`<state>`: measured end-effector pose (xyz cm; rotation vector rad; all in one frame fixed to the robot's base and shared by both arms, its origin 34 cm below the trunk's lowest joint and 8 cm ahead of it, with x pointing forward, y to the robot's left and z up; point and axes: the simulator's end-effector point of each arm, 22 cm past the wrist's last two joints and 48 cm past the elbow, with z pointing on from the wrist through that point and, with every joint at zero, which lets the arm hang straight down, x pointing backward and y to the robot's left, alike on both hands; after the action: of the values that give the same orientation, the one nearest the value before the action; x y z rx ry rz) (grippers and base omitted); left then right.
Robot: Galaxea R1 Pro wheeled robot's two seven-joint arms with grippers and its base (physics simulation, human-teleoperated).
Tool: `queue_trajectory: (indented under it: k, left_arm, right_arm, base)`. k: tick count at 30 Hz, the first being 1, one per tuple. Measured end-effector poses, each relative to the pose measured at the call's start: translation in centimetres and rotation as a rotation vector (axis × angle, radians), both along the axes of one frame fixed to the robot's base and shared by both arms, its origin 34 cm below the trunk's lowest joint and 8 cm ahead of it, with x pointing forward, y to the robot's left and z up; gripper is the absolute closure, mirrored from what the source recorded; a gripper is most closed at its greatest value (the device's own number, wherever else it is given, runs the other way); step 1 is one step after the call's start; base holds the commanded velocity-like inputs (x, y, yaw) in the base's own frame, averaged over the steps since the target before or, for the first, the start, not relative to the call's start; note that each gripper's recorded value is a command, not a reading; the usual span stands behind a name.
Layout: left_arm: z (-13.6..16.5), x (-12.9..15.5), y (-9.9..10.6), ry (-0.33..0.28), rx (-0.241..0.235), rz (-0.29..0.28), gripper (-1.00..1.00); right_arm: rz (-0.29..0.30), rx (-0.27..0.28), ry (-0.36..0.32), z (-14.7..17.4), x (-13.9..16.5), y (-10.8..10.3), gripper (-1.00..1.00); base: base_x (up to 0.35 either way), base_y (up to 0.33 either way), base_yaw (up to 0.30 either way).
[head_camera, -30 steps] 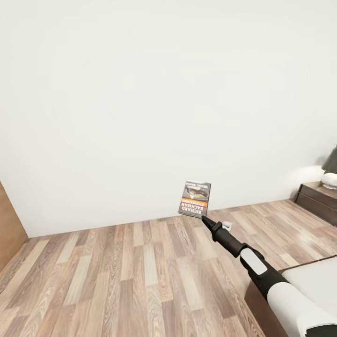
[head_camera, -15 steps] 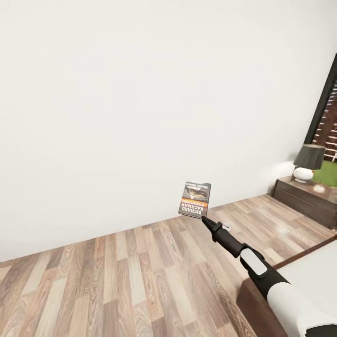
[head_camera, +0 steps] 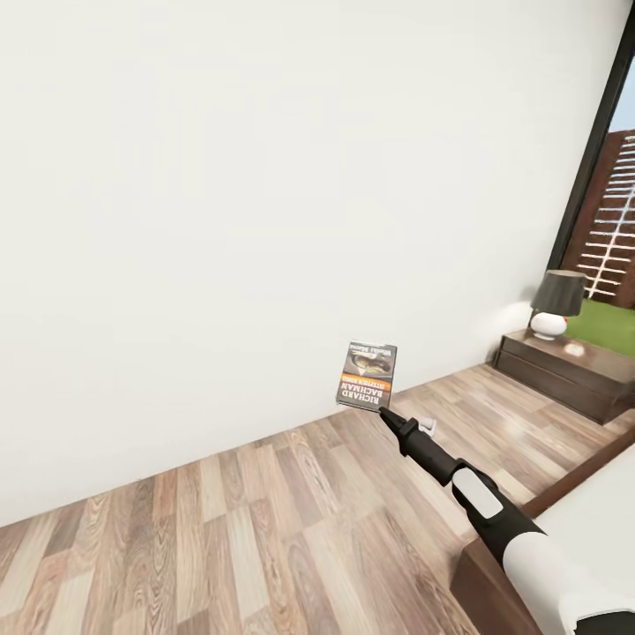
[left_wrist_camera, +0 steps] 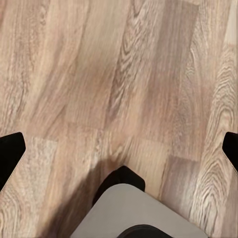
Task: In the bedroom, move the book from the bed onto either nightstand, and place the two sandals side by side next to the bed.
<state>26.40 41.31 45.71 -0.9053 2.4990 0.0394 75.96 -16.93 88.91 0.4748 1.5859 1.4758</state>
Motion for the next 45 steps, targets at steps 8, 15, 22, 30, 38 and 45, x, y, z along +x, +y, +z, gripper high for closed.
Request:
queue_trajectory:
  k: [8, 15, 22, 30, 38, 45]
  left_arm:
    - [0.1, 0.1, 0.0, -0.004, -0.001, -0.003, -1.00]
    - [0.9, 2.1, -0.4, -0.078, -0.046, -0.046, -1.00]
    - [3.7, 6.0, -2.5, -0.258, -0.184, -0.172, -1.00]
    - [5.0, 7.1, -4.2, -0.332, -0.258, -0.233, -1.00]
    - [5.9, 7.5, -3.3, -0.357, -0.265, -0.264, -1.00]
    - [6.4, 7.5, -2.3, -0.364, -0.259, -0.279, -1.00]
  right_arm:
    - [0.000, 0.001, -0.001, 0.0, 0.0, 0.0, 1.00]
    - [0.000, 0.002, -0.001, 0.0, 0.0, 0.0, 1.00]
    - [0.000, 0.003, -0.001, 0.1, 0.0, 0.0, 1.00]
    - [-0.001, 0.004, -0.001, 0.1, 0.0, 0.0, 1.00]
    - [-0.001, 0.003, 0.000, 0.0, 0.0, 0.0, 1.00]
    - [0.000, 0.000, 0.000, 0.0, 0.0, 0.0, 1.00]
  base:
    - [0.264, 0.178, -0.016]
    - [0.183, 0.057, -0.046]
    - [0.131, 0.031, -0.075]
    - [0.107, 0.090, -0.149]
    - [0.110, 0.119, -0.177]
    - [0.180, 0.199, -0.179]
